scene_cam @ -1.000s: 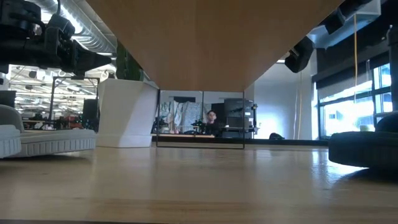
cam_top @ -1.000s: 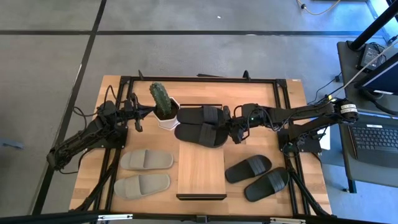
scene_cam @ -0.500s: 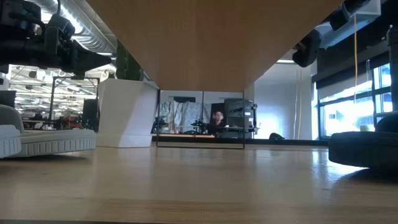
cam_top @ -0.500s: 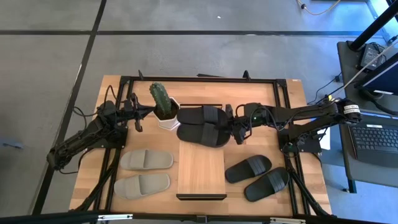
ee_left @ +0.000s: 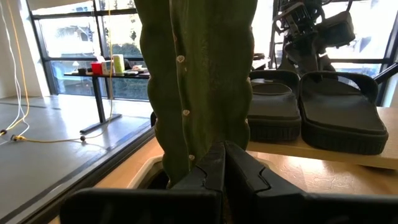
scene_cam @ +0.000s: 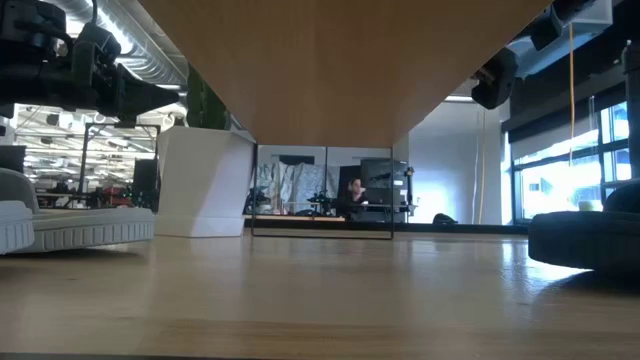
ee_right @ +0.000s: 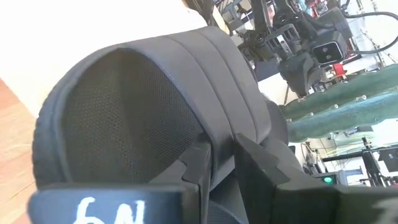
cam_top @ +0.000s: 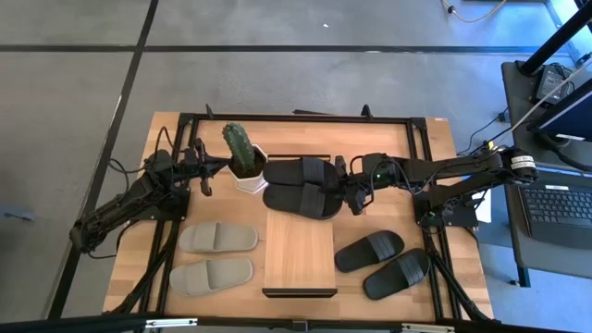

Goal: Pick and place slides into the shelf
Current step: Put the black slide on the shelf

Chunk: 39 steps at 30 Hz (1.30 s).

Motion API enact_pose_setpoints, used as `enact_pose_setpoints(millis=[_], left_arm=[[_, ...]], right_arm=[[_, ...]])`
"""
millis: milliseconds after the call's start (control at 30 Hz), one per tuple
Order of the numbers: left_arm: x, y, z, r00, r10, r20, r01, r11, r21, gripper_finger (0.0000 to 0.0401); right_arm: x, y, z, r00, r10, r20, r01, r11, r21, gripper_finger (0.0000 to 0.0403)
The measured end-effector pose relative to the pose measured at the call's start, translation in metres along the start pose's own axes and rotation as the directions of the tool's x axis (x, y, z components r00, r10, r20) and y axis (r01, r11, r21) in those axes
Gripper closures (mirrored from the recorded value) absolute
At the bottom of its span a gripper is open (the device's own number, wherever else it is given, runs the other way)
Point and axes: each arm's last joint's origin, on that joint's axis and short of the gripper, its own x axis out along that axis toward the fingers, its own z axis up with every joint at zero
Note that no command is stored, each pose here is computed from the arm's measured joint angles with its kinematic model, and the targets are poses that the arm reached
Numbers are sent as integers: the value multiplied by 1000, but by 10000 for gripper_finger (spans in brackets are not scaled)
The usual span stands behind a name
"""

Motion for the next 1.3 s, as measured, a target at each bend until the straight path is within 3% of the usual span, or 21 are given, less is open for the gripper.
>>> enact_pose_setpoints(millis=[1000, 1300], left_arm=[[0, 0, 0, 1000, 0, 0, 0, 1000, 0, 401], [0, 0, 0, 1000, 0, 0, 0, 1000, 1, 401]], right_arm=[[1, 1, -1, 1000, 8, -2, -8, 1000, -12, 332], [1, 0, 0, 1000, -5, -7, 5, 1000, 3, 270]])
